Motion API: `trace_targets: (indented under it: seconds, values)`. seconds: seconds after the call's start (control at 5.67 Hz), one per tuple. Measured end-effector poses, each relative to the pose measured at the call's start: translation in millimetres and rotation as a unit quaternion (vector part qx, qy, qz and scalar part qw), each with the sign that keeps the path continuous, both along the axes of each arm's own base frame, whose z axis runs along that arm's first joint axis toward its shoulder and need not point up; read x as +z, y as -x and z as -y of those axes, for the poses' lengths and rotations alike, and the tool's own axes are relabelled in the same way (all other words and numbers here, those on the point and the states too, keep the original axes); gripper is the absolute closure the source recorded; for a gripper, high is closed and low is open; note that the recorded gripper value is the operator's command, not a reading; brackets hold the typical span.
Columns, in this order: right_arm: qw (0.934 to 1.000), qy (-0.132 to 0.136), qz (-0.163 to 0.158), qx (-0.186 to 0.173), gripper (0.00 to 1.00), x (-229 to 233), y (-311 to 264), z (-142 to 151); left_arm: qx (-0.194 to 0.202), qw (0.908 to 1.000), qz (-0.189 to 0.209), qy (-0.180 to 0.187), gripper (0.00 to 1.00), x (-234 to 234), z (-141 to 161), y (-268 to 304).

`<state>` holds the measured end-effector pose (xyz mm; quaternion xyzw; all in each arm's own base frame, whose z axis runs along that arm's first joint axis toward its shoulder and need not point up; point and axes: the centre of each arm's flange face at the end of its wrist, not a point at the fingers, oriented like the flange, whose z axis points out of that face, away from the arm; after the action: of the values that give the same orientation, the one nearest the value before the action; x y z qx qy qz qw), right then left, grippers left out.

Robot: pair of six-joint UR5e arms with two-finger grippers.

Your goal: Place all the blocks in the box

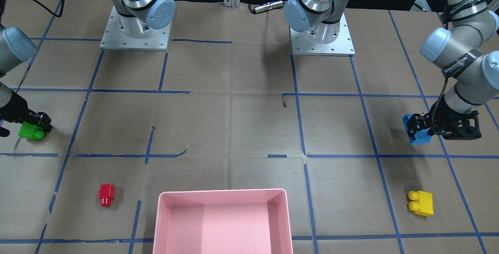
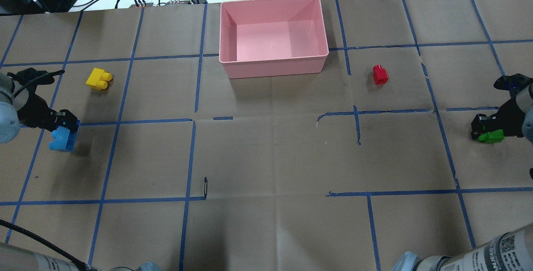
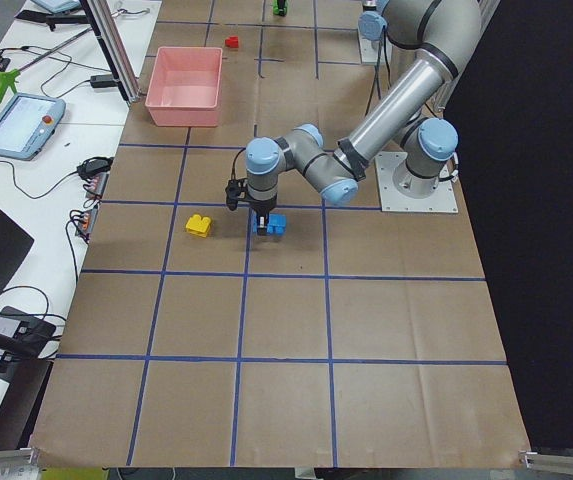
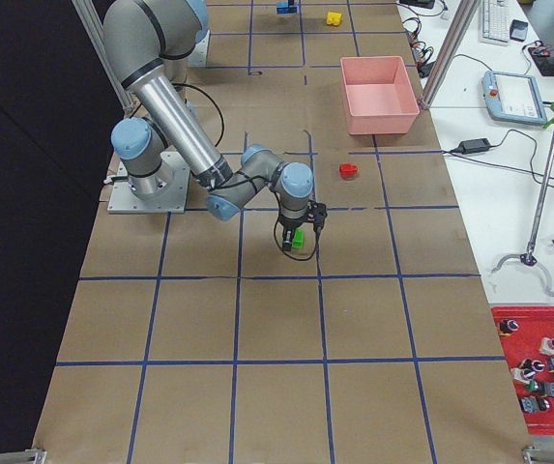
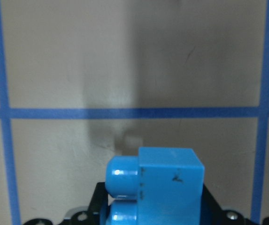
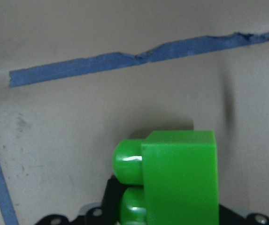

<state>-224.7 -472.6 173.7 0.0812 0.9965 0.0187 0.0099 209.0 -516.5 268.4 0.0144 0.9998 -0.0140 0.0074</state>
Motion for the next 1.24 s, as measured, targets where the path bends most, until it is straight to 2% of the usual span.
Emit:
trace_targets:
  seconds: [0.35,0.53,0.88,1.24]
  values:
    - [0.9999,-0.010,0.008,0.000,0.87,36.9,0.4,6.6,-0.013,0.9997,-0.013,-0.017,0.86,117.4,47.9,35.7]
    - [0.9999,-0.012,0.010,0.001,0.90,61.6,0.5,9.9,-0.018,0.9998,-0.009,-0.009,0.86,155.3,80.9,81.3]
    - [0.9999,-0.009,0.009,0.000,0.97,81.4,0.8,13.8,-0.029,0.9990,0.003,0.033,0.86,193.8,160.4,220.3]
    - [0.9995,0.020,-0.011,0.021,0.98,123.4,-2.7,41.3,-0.025,0.9984,0.004,0.051,0.86,175.5,223.3,347.8]
